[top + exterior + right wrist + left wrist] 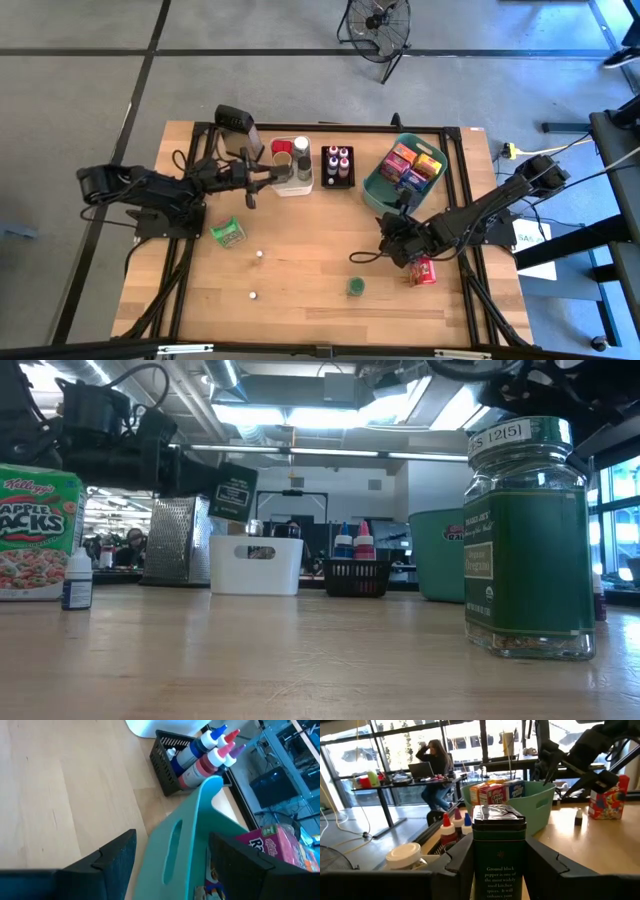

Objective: Pick & Place Kitchen Items
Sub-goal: Put the black spice can into the white bin

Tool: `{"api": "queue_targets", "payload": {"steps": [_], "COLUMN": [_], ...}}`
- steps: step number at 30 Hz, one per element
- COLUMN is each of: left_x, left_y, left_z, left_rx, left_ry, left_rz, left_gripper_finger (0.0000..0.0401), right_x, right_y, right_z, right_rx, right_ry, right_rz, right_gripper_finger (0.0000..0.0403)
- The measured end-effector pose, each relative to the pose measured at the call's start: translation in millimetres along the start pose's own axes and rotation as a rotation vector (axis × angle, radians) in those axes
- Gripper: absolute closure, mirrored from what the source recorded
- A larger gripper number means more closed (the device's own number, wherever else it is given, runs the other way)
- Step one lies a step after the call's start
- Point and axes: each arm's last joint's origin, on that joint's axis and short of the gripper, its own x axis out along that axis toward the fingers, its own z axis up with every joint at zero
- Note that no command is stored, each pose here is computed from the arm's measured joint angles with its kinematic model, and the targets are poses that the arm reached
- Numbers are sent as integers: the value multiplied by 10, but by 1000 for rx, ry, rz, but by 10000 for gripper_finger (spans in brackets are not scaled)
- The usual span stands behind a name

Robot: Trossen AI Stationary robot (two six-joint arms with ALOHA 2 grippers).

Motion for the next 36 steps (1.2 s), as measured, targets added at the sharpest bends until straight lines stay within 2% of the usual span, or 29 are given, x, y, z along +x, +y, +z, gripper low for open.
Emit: {"api": "queue_targets", "payload": {"steps": [15,27,36], "left_x": [80,397,397], "left_y": [96,172,172], "left_z": [-210,-383,-389], "left_rx": [-38,-71,-106], "left_ry": [-7,43,47], "left_rz": [6,-63,-61], "left_gripper_finger": [271,271,271], "right_x": [2,1,2], "right_y": [30,34,34], "right_z": [68,67,67], "right_rx": [-17,-19,-34], "right_ry": [-46,-43,-42], "right_rz": [24,33,35], "right_gripper_finger": [153,153,153]}}
